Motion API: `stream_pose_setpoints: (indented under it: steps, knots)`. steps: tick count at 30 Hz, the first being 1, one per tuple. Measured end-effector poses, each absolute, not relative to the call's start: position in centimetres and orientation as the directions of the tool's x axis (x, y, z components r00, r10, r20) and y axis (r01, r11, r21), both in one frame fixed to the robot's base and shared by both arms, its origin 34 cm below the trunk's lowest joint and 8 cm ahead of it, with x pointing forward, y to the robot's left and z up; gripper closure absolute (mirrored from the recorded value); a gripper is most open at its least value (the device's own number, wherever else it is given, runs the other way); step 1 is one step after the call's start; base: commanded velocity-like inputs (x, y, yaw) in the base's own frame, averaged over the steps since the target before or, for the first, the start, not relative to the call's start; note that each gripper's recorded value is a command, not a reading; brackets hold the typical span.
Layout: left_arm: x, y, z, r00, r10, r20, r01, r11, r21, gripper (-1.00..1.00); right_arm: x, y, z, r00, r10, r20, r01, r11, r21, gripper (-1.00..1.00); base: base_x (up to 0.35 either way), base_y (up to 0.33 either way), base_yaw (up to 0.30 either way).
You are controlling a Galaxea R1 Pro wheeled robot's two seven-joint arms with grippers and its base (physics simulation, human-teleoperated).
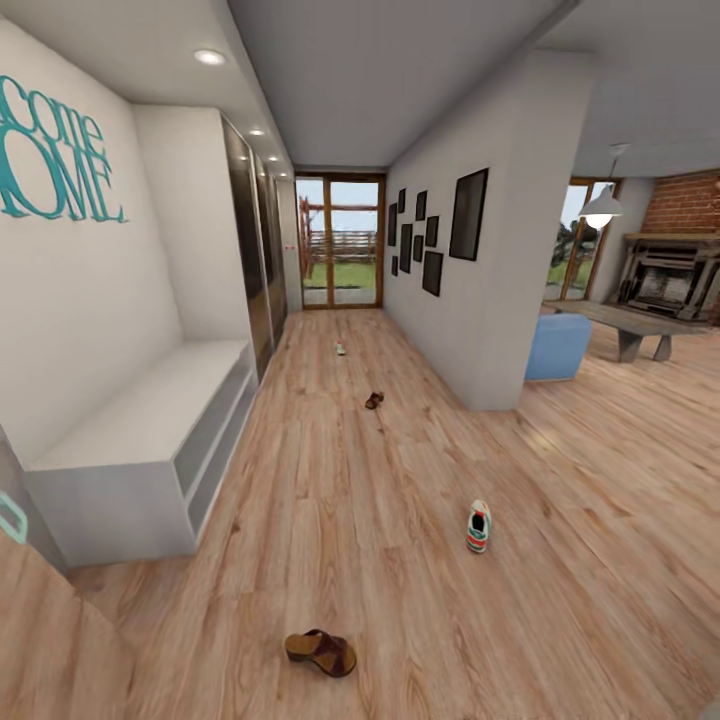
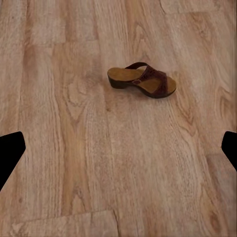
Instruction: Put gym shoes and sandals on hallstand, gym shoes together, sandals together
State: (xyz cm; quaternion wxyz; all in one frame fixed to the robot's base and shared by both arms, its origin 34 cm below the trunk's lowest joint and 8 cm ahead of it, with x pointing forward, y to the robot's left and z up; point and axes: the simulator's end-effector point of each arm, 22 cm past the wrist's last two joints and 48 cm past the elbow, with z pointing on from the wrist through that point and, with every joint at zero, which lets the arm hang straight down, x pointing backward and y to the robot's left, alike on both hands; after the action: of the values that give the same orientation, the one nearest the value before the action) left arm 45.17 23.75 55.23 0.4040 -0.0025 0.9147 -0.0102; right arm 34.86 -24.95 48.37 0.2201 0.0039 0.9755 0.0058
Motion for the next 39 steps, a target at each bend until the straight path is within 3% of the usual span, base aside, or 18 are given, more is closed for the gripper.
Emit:
stream_pose_setpoints:
  steps: [16,39]
  knots:
    - [45.6,23.6,55.6,-0.665,0.028,-0.747,0.037,0.999,0.004,-1.0,34.8,-24.9,48.4,-0.903,0.01,-0.429,0.004,1.0,0.014,-1.0,0.146,0.179,-0.265]
    - [46.5,23.4,56.4,-0.643,0.078,-0.762,0.079,0.996,0.036,-1.0,34.9,-25.0,48.4,-0.903,0.013,-0.43,0.008,1.0,0.014,-1.0,0.007,0.294,-0.236]
